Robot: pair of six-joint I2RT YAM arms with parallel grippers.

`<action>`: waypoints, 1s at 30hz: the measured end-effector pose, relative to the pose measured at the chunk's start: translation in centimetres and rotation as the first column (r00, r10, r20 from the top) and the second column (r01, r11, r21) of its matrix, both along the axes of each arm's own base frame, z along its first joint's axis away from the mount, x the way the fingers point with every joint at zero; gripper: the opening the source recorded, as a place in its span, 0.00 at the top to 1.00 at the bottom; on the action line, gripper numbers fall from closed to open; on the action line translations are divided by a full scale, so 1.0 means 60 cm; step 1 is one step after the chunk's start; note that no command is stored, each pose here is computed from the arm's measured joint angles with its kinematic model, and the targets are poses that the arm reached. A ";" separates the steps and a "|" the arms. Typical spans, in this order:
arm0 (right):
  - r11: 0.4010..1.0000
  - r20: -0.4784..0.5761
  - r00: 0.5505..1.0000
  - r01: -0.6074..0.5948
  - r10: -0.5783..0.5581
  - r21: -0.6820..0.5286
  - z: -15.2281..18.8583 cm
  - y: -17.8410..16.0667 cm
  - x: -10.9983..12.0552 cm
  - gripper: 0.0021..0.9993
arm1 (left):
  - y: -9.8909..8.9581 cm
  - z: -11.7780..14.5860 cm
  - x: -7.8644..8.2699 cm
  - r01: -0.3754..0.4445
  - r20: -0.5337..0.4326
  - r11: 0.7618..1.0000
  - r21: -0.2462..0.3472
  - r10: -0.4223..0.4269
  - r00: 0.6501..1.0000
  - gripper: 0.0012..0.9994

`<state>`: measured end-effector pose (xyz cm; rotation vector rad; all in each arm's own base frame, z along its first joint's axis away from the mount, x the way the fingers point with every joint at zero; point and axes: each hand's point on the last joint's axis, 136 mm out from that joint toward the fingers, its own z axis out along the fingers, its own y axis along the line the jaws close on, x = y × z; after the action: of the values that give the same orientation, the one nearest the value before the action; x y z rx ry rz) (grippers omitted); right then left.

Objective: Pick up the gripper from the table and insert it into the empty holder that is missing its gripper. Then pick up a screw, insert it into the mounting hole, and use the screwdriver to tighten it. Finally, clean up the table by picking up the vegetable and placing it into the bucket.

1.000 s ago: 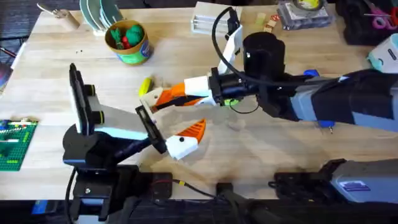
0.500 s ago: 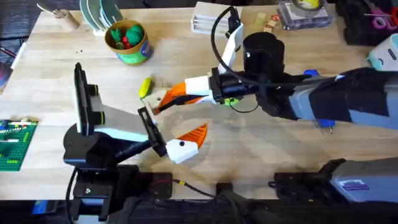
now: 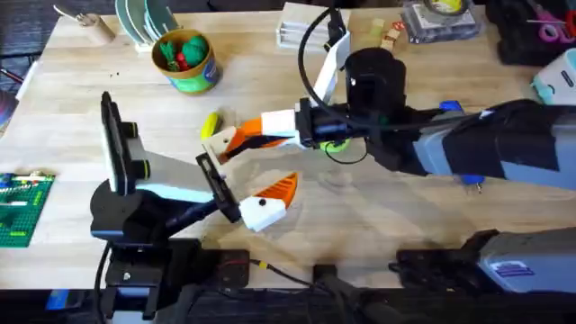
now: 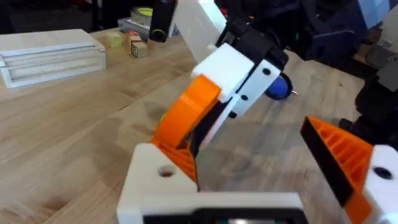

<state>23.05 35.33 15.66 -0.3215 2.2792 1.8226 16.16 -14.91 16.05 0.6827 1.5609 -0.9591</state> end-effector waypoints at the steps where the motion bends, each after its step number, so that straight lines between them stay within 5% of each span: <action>1: 1.000 0.001 1.000 0.002 -0.002 -0.001 0.000 0.000 0.000 0.99 | 0.000 0.000 0.000 -0.001 0.000 1.000 0.000 0.001 1.000 0.01; 8: 1.000 0.008 1.000 0.003 -0.003 -0.002 0.000 0.001 0.001 0.99 | 0.001 0.000 0.001 -0.004 0.000 1.000 0.000 0.004 1.000 0.01; 11: 1.000 0.014 1.000 -0.007 0.007 0.001 0.001 0.002 -0.002 0.90 | 0.001 0.000 0.001 -0.004 0.000 1.000 0.000 0.004 1.000 0.01; 30: 0.994 0.015 0.995 -0.096 0.096 0.046 0.011 -0.002 -0.017 0.70 | -0.006 0.003 -0.011 0.043 0.021 0.999 0.004 -0.043 0.999 0.01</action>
<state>22.01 35.21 16.34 -0.4410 2.2446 1.9105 15.53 -15.30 16.26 0.7291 1.5351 -0.9786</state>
